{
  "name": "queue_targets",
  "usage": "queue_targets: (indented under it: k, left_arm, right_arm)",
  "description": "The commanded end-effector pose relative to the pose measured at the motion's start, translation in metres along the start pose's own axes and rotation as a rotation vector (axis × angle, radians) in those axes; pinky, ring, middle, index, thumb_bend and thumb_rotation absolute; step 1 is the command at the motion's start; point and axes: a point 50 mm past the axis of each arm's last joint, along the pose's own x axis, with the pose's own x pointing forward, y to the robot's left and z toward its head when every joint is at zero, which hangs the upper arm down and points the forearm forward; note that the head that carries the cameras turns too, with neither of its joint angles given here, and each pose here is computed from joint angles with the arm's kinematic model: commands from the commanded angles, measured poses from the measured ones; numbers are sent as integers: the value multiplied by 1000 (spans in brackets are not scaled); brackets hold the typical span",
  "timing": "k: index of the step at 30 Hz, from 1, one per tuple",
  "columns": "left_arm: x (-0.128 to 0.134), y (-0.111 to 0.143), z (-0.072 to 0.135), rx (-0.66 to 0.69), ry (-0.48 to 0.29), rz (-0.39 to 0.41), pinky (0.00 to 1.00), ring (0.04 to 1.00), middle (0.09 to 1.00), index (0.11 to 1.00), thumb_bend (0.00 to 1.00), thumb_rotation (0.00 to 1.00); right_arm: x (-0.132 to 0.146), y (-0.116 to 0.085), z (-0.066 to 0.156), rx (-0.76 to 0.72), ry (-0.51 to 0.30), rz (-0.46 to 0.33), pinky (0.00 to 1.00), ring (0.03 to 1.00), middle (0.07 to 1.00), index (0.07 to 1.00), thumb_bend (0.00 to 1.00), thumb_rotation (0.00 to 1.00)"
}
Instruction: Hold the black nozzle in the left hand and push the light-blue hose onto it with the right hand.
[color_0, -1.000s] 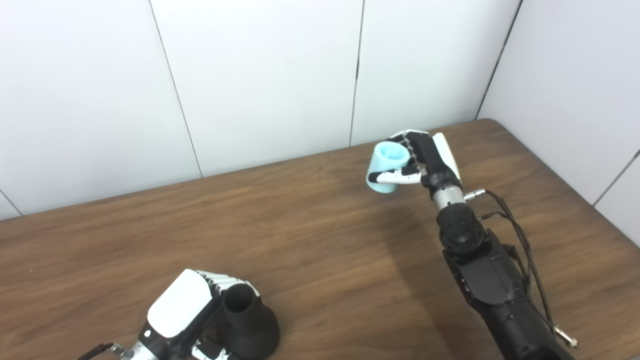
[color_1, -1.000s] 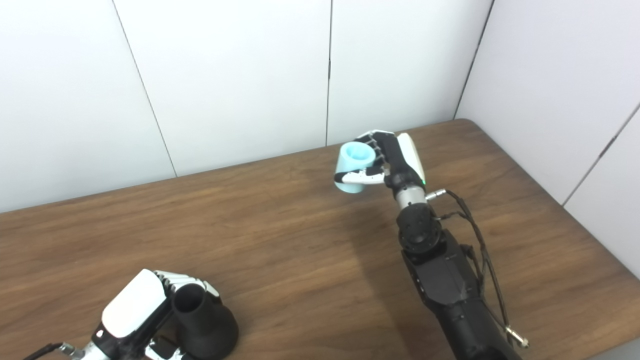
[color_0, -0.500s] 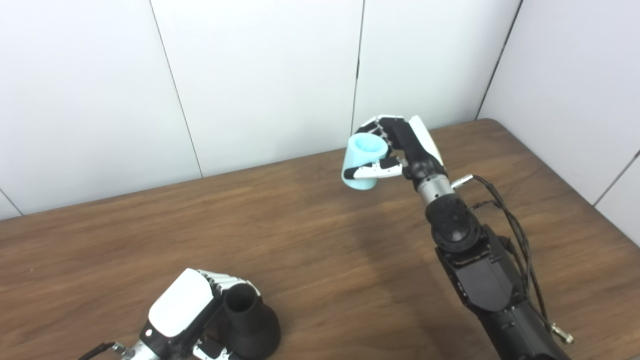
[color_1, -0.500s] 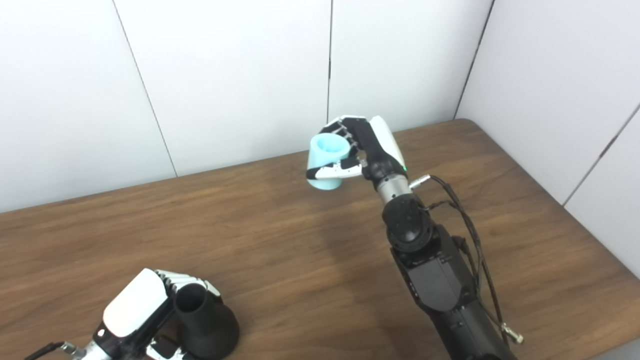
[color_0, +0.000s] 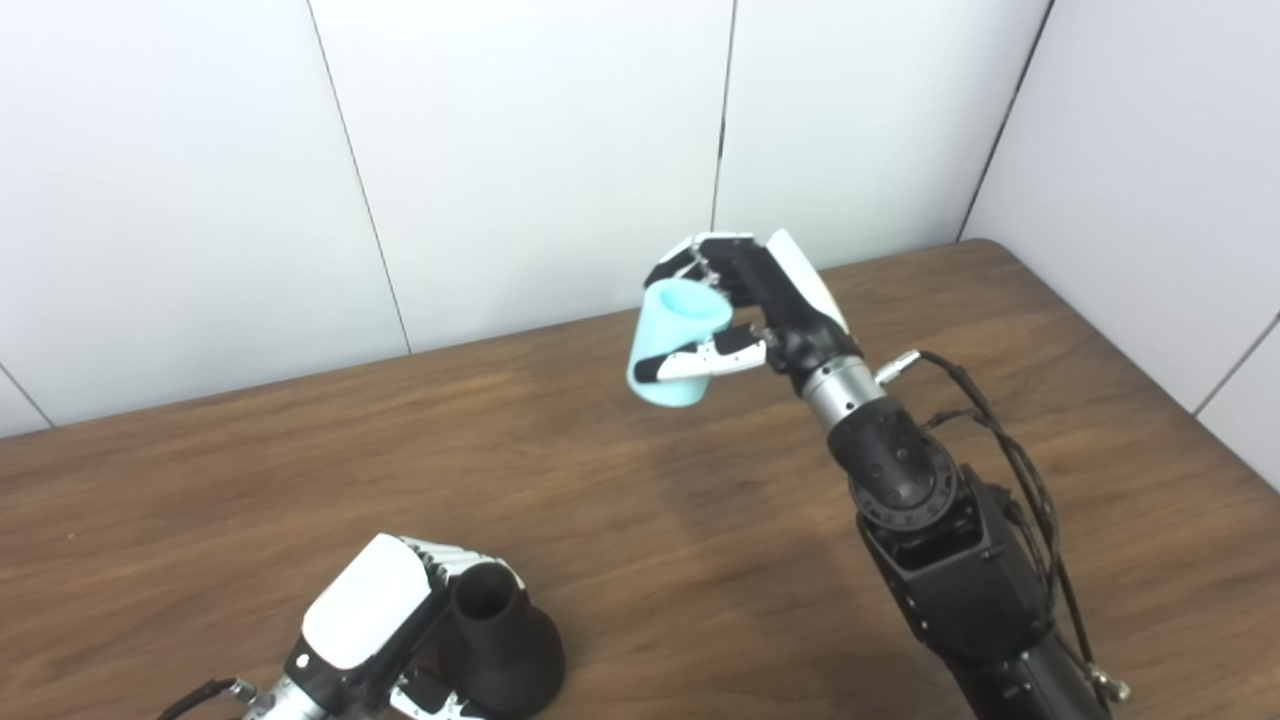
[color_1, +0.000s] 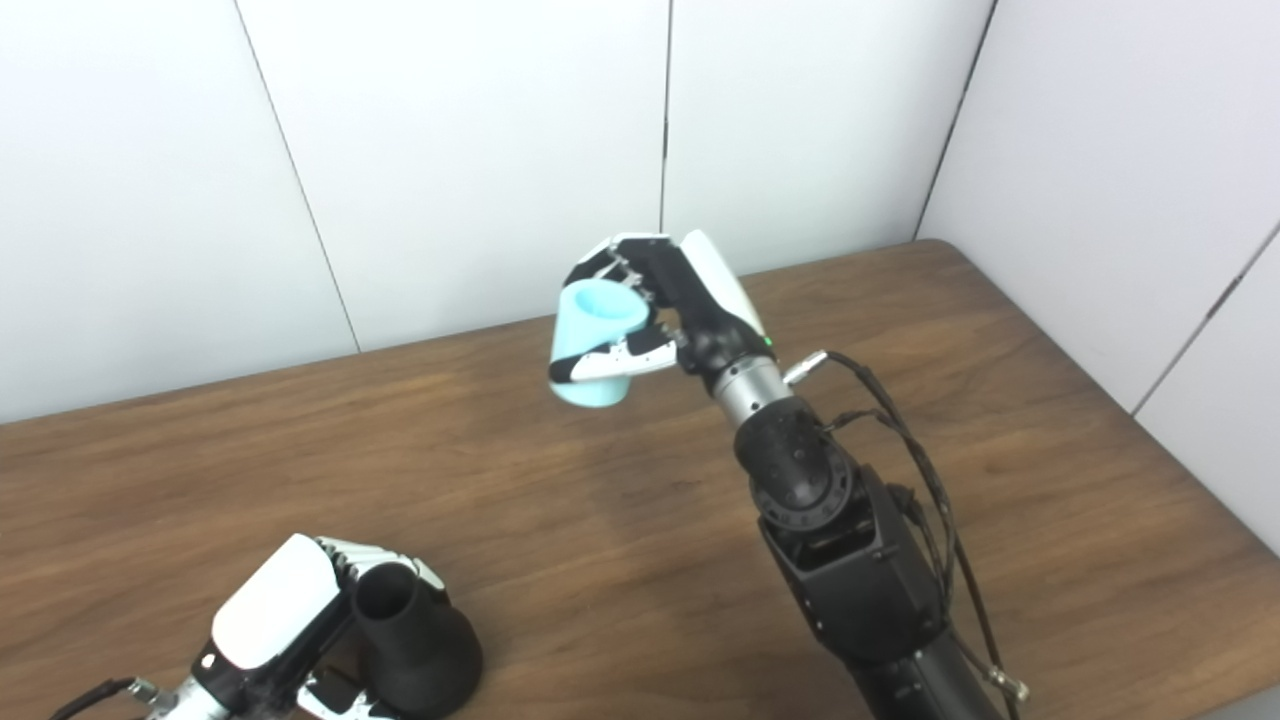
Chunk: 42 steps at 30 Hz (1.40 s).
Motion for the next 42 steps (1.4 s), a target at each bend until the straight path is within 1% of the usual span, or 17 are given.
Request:
queue_targets:
  k: [1,7,9,11,12,14,19,22,24,25,28,31,33,35,38,39,42]
  left_arm:
    - [-18,-27,-1,-30,58,-86,276,365,450,511,521,0]
    - [-17,-28,-1,-27,60,-89,299,386,453,511,521,0]
    - [-16,-28,-1,-27,59,-90,285,373,448,513,521,0]
    - [-16,-27,-1,-31,59,-89,286,380,452,512,521,0]
    - [-15,-27,0,-33,60,-88,278,371,447,514,521,0]
    - [-15,-28,0,-33,60,-86,270,360,446,515,520,0]
    - [-13,-29,0,-27,56,-86,266,350,443,517,520,0]
    - [-12,-29,0,-23,55,-85,230,303,418,521,517,0]
    - [-11,-30,1,-23,55,-85,220,294,416,521,517,0]
    - [-11,-31,1,-23,55,-85,231,313,424,520,518,0]
    - [-9,-32,3,-26,50,-84,221,305,415,519,517,0]
    - [-7,-34,5,-25,47,-91,249,335,432,517,519,0]
    - [-5,-35,6,-21,46,-97,244,329,434,517,520,0]
    - [-2,-36,7,-20,43,-93,201,285,412,518,517,0]
    - [1,-37,9,-29,43,-85,196,284,411,519,517,0]
    - [2,-37,9,-30,42,-81,182,265,403,515,516,0]
    - [4,-37,11,-31,39,-76,166,250,395,513,515,0]
  right_arm:
    - [0,-7,20,6,-81,-21,139,219,468,507,522,0]
    - [-9,1,35,38,-132,7,113,182,457,518,520,0]
    - [-11,2,40,41,-144,12,106,170,431,528,517,0]
    - [-13,3,44,47,-156,18,89,144,463,493,523,0]
    - [-14,3,48,52,-167,22,95,156,442,511,520,0]
    - [-15,4,53,60,-180,29,98,165,444,519,520,0]
    - [-19,5,68,74,-225,55,150,233,480,493,522,0]
    - [-21,6,76,81,-253,63,150,230,481,493,522,0]
    - [-23,7,80,91,-270,68,151,231,479,495,522,0]
    - [-24,7,82,98,-280,72,152,234,480,494,522,0]
    - [-27,10,85,116,-298,86,163,260,484,489,522,0]
    - [-31,11,88,115,-317,99,129,199,485,488,522,0]
    - [-32,12,89,114,-326,106,111,172,485,488,522,0]
    - [-34,14,90,122,-339,117,101,160,485,488,522,0]
    - [-36,17,91,137,-355,139,119,192,483,491,522,0]
    - [-37,19,91,142,-359,146,175,267,482,492,521,0]
    - [-38,22,90,146,-365,157,139,215,476,500,521,0]
